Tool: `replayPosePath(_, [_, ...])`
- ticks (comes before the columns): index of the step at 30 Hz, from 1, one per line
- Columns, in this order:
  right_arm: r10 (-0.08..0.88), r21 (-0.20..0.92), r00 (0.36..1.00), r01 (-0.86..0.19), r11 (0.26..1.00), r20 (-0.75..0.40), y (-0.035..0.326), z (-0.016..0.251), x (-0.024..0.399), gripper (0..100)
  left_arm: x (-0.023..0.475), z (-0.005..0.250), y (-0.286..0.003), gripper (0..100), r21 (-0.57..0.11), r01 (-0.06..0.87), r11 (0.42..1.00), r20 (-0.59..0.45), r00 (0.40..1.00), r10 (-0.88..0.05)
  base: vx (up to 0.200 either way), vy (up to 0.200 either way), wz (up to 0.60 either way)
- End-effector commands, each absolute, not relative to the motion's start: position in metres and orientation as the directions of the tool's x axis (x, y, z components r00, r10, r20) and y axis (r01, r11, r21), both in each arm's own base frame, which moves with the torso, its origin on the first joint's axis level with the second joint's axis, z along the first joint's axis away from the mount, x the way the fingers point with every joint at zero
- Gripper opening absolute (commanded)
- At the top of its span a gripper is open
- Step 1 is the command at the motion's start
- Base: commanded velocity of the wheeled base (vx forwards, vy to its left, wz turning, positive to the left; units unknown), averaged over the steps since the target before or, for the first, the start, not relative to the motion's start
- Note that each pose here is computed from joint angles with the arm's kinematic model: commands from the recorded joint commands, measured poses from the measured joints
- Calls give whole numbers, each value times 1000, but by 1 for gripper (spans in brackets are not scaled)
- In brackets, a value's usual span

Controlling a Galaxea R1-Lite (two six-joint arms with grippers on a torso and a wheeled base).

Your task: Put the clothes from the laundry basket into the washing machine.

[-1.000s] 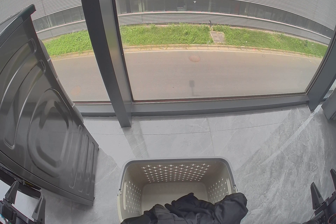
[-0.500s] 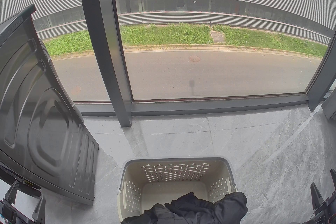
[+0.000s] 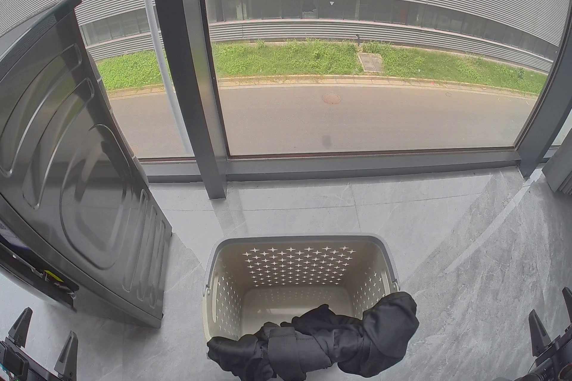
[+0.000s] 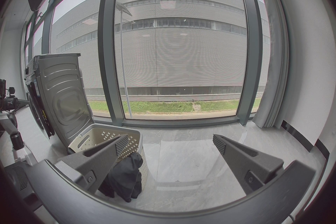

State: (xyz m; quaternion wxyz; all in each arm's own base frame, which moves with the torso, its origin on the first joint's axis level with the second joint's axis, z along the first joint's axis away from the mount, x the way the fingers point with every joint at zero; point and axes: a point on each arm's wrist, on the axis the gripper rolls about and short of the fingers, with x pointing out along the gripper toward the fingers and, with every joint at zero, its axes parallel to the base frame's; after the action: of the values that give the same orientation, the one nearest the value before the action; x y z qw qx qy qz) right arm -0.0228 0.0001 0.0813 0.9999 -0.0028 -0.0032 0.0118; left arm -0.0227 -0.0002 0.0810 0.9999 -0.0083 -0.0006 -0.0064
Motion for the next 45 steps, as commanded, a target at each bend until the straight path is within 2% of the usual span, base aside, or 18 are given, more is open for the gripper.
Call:
replayPosePath(1, [25,-6,1000,-25,1000,-2,0,76,-22,100,-23,76,0,100,-17,11,1000,2,1000,-11,-200,0,0])
replayPosePath(15, [25,-6,1000,-25,1000,-2,0,76,-22,100,-23,76,0,100,-17,12,1000,2,1000,-12,-200,0,0])
replayPosePath(24, [25,-6,1000,-25,1000,-2,0,76,-22,100,-23,76,0,100,-15,17,1000,2,1000,-17,0,0,0])
replayPosePath(45, [25,-6,1000,-25,1000,-2,0,76,-22,100,-23,76,0,100,-15,17,1000,2,1000,-17,0,200,0])
